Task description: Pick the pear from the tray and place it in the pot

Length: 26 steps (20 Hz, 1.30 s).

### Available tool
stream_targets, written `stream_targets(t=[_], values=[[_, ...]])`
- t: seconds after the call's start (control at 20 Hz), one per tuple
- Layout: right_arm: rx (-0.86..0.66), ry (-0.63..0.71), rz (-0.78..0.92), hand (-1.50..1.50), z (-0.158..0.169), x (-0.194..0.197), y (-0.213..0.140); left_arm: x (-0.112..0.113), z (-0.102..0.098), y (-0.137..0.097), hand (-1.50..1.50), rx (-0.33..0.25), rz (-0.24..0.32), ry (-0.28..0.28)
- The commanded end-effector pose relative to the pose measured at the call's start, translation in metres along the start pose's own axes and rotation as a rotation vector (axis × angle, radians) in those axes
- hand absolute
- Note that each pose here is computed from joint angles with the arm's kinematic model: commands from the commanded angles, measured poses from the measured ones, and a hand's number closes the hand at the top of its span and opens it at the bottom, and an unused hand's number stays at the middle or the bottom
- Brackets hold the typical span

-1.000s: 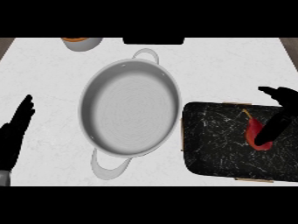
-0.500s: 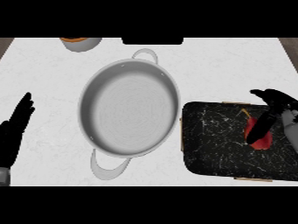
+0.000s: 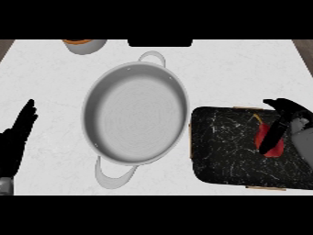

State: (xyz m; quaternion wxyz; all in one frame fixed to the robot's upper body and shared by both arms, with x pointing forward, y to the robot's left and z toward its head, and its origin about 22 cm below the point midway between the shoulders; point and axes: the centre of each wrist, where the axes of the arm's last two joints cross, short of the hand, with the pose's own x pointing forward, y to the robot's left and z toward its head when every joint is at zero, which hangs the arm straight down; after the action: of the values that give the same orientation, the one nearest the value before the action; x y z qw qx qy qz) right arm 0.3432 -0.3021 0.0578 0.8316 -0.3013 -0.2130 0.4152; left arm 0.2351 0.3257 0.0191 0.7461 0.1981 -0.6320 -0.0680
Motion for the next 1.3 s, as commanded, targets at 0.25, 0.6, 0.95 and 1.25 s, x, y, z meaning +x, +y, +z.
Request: stream_targets(t=[0.25,0.6,0.95,1.25], values=[[0.056,-0.021,0.057,1.5,-0.005,0.004,0.011,0.001,0.002,0.011,0.0,-0.001,-0.001,-0.009],[-0.005,-0.082,0.08,1.5,-0.02,-0.002,0.032,-0.005,-0.002,-0.002,0.0,0.0,-0.002,-0.003],[-0.048,-0.57,0.267,1.5,0.092,0.155,0.124,0.005,-0.002,-0.002,0.0,-0.043,0.009,-0.01],[-0.159,-0.74,0.431,1.5,0.161,0.2,0.182,0.019,-0.01,-0.02,0.0,-0.12,-0.003,-0.054]])
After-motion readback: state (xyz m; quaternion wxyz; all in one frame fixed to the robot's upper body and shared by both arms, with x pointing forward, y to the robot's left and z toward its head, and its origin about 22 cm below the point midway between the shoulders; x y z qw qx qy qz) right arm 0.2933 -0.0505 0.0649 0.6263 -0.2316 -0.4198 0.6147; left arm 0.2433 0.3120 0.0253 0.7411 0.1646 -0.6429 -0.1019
